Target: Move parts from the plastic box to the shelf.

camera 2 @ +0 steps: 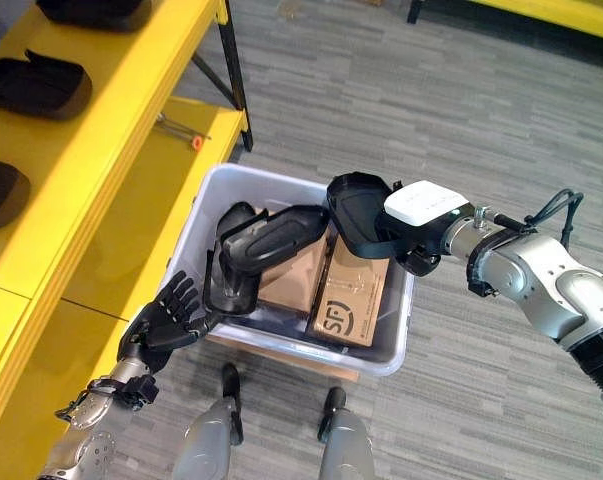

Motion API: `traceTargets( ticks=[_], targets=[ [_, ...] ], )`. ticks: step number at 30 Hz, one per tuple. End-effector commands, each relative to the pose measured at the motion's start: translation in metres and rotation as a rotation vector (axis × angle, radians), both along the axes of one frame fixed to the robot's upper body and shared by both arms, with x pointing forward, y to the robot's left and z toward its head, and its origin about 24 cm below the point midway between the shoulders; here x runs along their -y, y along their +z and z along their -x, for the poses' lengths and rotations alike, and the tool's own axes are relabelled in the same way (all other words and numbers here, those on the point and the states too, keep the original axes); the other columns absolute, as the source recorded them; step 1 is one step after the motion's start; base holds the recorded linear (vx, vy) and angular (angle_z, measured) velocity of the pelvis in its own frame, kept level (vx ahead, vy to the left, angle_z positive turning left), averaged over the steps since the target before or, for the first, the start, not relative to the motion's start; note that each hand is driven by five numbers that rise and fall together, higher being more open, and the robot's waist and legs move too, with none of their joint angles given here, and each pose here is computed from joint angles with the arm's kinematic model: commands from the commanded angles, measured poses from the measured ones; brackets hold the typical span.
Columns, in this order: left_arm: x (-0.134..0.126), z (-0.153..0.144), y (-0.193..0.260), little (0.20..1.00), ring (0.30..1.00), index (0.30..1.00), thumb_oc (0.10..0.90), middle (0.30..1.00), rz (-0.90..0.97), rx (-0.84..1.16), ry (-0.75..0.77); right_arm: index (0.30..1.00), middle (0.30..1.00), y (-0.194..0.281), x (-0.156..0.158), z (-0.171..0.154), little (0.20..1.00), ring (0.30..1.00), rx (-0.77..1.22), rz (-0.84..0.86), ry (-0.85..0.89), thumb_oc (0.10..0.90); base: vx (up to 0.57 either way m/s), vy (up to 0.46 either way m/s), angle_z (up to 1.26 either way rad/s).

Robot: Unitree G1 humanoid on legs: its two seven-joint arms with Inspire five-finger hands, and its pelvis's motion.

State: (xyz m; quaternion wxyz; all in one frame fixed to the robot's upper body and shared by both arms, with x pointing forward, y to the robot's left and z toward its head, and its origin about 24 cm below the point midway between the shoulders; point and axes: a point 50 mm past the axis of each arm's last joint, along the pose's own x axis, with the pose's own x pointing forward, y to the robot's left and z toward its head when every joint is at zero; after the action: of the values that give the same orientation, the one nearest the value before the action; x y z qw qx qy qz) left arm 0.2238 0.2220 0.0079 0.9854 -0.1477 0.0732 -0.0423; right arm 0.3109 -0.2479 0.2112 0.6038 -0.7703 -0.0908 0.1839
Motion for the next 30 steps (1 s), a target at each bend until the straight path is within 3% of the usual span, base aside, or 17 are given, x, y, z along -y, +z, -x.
traceTargets(
  ticks=[1,11,17,30],
  targets=[
    [-0.001,0.003,0.008,1.0,1.0,1.0,0.9,1.0,-0.049,0.054,-0.059,0.3,0.3,0.044,-0.017,0.001,0.3,0.3,0.174,0.003,0.092,0.4,0.1,0.003,0.0],
    [-0.001,0.005,0.0,1.0,1.0,1.0,0.9,1.0,-0.047,0.023,-0.035,0.3,0.3,0.058,-0.031,0.0,0.3,0.3,0.227,0.045,0.139,0.4,0.04,-0.005,-0.02],
    [-0.004,0.003,-0.002,1.0,1.0,1.0,0.9,1.0,-0.051,0.016,0.003,0.3,0.3,0.073,-0.055,-0.001,0.3,0.3,0.267,0.063,0.222,0.4,0.0,-0.013,-0.02],
    [-0.009,0.004,-0.007,1.0,1.0,1.0,0.9,1.0,-0.049,-0.01,0.078,0.3,0.3,0.104,-0.079,-0.012,0.3,0.3,0.37,-0.071,0.278,0.4,-0.05,-0.093,0.05]
  ],
)
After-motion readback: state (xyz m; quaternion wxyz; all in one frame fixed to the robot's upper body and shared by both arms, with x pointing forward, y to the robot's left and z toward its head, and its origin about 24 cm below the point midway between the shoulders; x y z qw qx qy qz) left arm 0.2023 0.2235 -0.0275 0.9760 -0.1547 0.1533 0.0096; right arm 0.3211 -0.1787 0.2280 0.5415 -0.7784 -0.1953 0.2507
